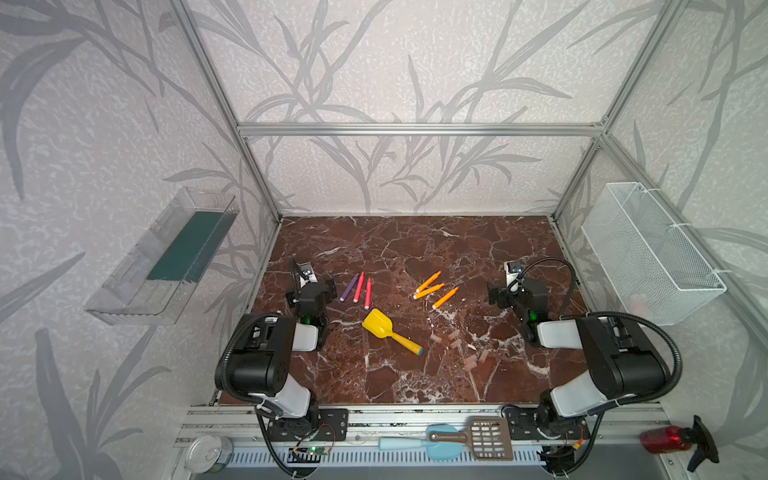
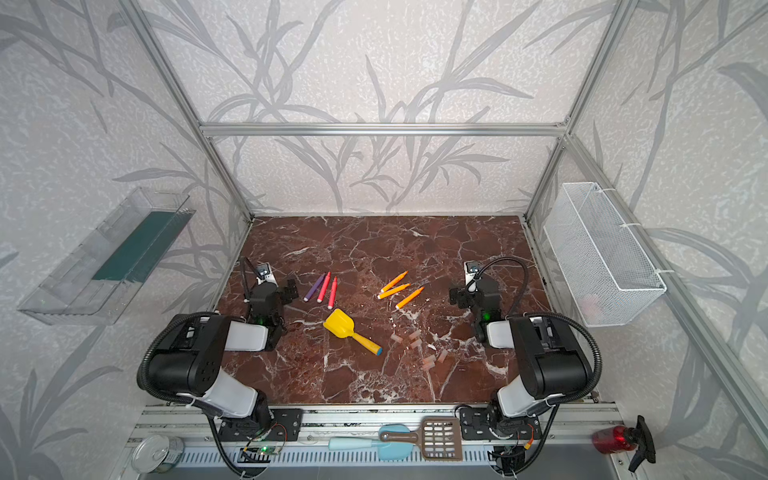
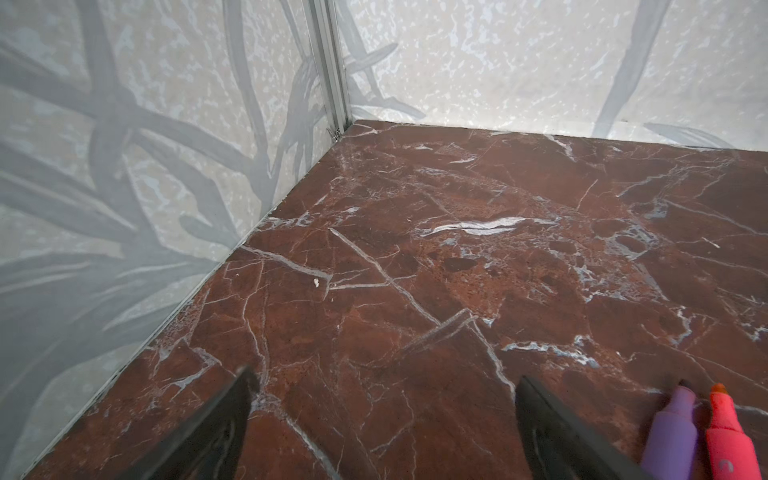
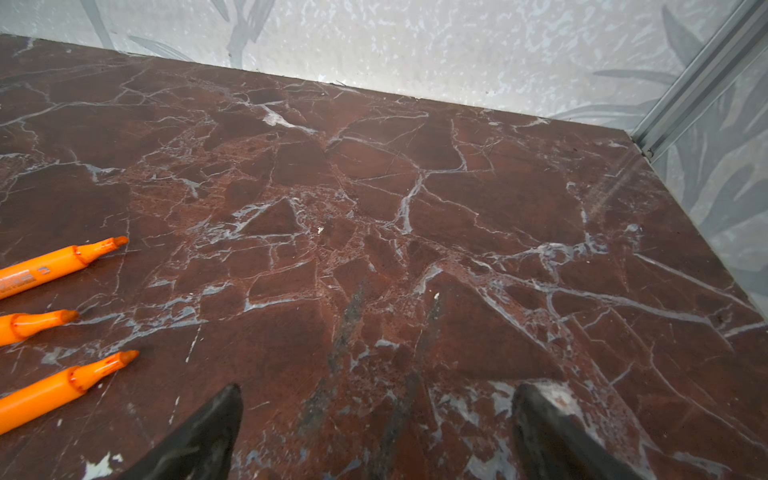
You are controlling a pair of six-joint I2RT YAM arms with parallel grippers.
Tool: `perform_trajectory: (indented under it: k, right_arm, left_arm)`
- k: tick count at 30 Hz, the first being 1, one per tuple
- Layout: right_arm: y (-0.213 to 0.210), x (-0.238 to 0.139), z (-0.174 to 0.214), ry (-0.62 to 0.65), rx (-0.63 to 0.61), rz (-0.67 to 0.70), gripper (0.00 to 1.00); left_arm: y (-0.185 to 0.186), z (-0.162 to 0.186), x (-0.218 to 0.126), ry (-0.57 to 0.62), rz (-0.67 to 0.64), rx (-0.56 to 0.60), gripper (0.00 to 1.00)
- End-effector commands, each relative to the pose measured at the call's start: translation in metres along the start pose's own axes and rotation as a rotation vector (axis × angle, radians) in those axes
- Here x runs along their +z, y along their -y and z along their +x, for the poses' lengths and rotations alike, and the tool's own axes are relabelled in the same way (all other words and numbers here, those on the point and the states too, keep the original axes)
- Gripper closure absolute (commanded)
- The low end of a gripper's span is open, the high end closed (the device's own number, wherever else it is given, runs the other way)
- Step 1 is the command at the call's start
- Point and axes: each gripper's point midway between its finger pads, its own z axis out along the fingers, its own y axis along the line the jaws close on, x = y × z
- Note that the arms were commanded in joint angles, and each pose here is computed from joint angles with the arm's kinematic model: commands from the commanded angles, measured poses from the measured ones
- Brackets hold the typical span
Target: Insert the pens into the pen caps
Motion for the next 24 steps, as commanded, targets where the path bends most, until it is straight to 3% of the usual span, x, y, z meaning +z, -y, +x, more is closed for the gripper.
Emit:
perform_trajectory:
  k: [1, 24]
  right_arm:
    - [-0.0003, -0.0020, -0.0149, 0.044, -0.020, 0.004, 0.01]
    - [0.0027, -0.0009, -0.0151, 0.038, -0.006, 0.020, 0.01]
  left_arm:
    - [-0.0003, -0.0099, 0.0018, 0.032, -0.001, -0.017, 0.01]
    - [-0.0002, -0.0101, 0.0019, 0.033, -0.001, -0.017, 0.01]
